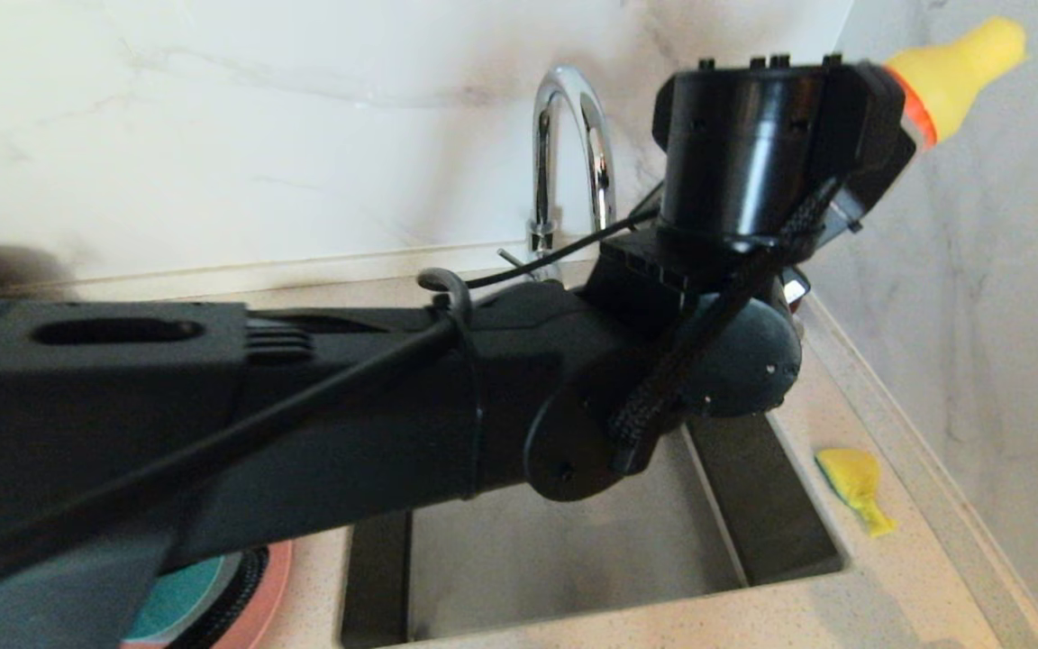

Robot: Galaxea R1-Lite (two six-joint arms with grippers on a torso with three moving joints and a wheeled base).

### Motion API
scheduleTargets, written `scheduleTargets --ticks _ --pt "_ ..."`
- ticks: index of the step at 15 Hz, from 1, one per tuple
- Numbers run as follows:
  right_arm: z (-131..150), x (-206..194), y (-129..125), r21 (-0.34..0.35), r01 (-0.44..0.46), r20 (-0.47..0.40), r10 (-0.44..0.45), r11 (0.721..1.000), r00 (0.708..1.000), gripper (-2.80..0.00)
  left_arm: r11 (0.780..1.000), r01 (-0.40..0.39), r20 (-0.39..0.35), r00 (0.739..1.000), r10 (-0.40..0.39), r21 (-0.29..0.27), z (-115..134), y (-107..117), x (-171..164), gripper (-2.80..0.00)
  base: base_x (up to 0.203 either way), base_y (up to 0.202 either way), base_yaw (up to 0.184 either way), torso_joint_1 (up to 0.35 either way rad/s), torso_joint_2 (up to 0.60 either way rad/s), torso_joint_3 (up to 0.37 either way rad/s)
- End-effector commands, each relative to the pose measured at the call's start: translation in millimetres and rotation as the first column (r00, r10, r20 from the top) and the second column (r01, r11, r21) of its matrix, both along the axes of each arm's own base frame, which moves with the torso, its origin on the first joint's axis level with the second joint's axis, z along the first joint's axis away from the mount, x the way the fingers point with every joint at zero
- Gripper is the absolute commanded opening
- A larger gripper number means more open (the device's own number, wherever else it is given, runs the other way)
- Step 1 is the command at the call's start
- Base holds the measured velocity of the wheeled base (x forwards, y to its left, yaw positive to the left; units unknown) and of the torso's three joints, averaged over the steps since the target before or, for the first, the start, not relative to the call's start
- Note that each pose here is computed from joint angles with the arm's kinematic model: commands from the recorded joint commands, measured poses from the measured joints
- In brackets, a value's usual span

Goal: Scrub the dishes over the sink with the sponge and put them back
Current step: Place the dish soap on the table

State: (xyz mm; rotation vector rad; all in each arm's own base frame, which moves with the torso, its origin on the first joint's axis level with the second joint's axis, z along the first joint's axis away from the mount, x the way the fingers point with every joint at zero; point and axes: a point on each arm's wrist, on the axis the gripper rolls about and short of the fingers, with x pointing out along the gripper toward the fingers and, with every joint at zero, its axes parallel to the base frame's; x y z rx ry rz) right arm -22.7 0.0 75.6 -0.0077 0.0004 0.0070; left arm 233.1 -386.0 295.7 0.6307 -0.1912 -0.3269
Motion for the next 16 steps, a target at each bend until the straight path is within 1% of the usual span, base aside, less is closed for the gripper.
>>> scheduleTargets --ticks 1,3,5,7,8,9,11,12,14,16 --pt "0 0 0 0.000 -0.001 0.000 0.001 1.000 1.000 -2.80 0.990 0.036 0.040 0.999 -0.031 -0.133 46 29 -17 -2.80 0.000 0.000 0.000 0.000 0.00 0.000" --pt "0 0 0 0.000 -0.001 0.000 0.001 1.000 1.000 -2.80 0.969 0.076 0.049 0.997 -0.067 -0.235 72 49 -29 -2.80 0.000 0.000 0.000 0.000 0.00 0.000" --pt "0 0 0 0.000 -0.001 0.000 0.001 1.000 1.000 -2.80 0.942 0.093 0.031 0.996 -0.088 -0.323 96 74 -40 -2.80 0.000 0.000 0.000 0.000 0.00 0.000" --pt "0 0 0 0.000 -0.001 0.000 0.001 1.000 1.000 -2.80 0.910 0.076 -0.011 0.996 -0.088 -0.407 115 107 -47 -2.80 0.000 0.000 0.000 0.000 0.00 0.000" --pt "0 0 0 0.000 -0.001 0.000 0.001 1.000 1.000 -2.80 0.889 0.061 -0.031 0.996 -0.084 -0.454 125 127 -48 -2.80 0.000 0.000 0.000 0.000 0.00 0.000" --pt "0 0 0 0.000 -0.001 0.000 0.001 1.000 1.000 -2.80 0.863 0.037 -0.046 0.997 -0.069 -0.504 133 150 -46 -2.80 0.000 0.000 0.000 0.000 0.00 0.000" --pt "0 0 0 0.000 -0.001 0.000 0.001 1.000 1.000 -2.80 0.816 -0.038 -0.066 0.998 0.000 -0.577 144 190 -37 -2.80 0.000 0.000 0.000 0.000 0.00 0.000" --pt "0 0 0 0.000 -0.001 0.000 0.001 1.000 1.000 -2.80 0.794 -0.091 -0.075 0.996 0.057 -0.602 147 210 -31 -2.80 0.000 0.000 0.000 0.000 0.00 0.000" --pt "0 0 0 0.000 -0.001 0.000 0.001 1.000 1.000 -2.80 0.752 -0.210 -0.111 0.977 0.181 -0.624 145 250 -14 -2.80 0.000 0.000 0.000 0.000 0.00 0.000" --pt "0 0 0 0.000 -0.001 0.000 0.001 1.000 1.000 -2.80 0.701 -0.310 -0.168 0.949 0.265 -0.642 132 290 4 -2.80 0.000 0.000 0.000 0.000 0.00 0.000"
